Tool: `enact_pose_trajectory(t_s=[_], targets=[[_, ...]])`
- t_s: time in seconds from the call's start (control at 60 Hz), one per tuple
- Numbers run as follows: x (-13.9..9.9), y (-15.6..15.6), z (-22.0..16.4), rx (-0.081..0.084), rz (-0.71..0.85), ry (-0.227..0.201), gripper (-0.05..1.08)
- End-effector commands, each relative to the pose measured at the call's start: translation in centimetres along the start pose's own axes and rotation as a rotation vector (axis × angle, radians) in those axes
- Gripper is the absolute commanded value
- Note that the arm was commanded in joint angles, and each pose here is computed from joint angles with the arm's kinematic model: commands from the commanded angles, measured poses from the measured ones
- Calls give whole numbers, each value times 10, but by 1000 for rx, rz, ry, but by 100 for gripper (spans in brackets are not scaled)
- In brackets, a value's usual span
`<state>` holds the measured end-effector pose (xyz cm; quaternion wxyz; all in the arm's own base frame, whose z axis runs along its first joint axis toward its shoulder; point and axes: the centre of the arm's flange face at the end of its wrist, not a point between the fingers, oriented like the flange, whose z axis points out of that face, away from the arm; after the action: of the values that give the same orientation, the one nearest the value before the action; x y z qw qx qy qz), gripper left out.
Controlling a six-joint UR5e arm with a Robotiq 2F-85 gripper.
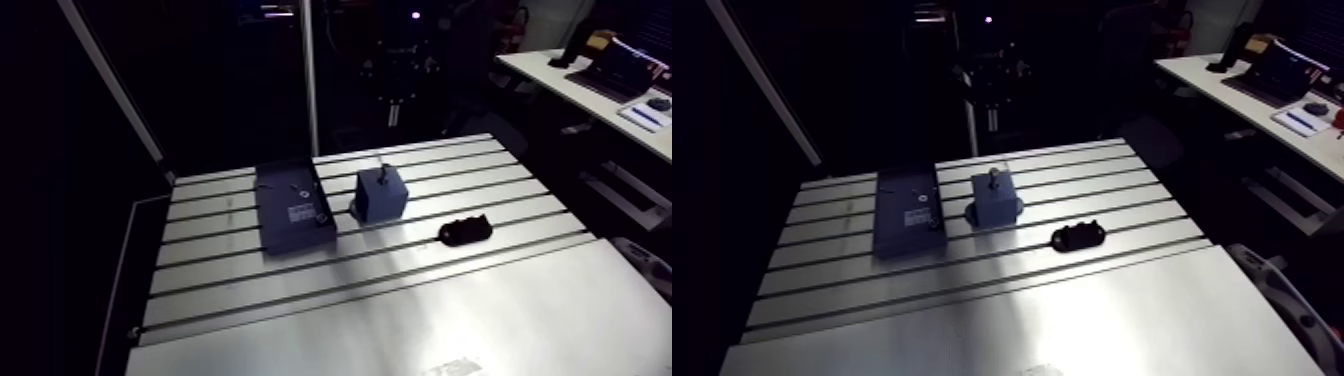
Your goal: Pick up the M10 bolt and insert it into the hex recess until seated.
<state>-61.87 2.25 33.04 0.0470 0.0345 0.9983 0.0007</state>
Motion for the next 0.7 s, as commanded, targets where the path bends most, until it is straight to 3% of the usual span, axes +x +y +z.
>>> enact_pose_trajectory(t_s=[0.017, 0.383, 0.55, 0.7], targets=[[-9, -4, 8, 2, 5, -17, 107], [-25, -3, 24, -1, 11, -44, 108], [-28, -3, 36, -12, 0, -11, 108], [-30, -3, 40, -9, 1, -14, 108]])
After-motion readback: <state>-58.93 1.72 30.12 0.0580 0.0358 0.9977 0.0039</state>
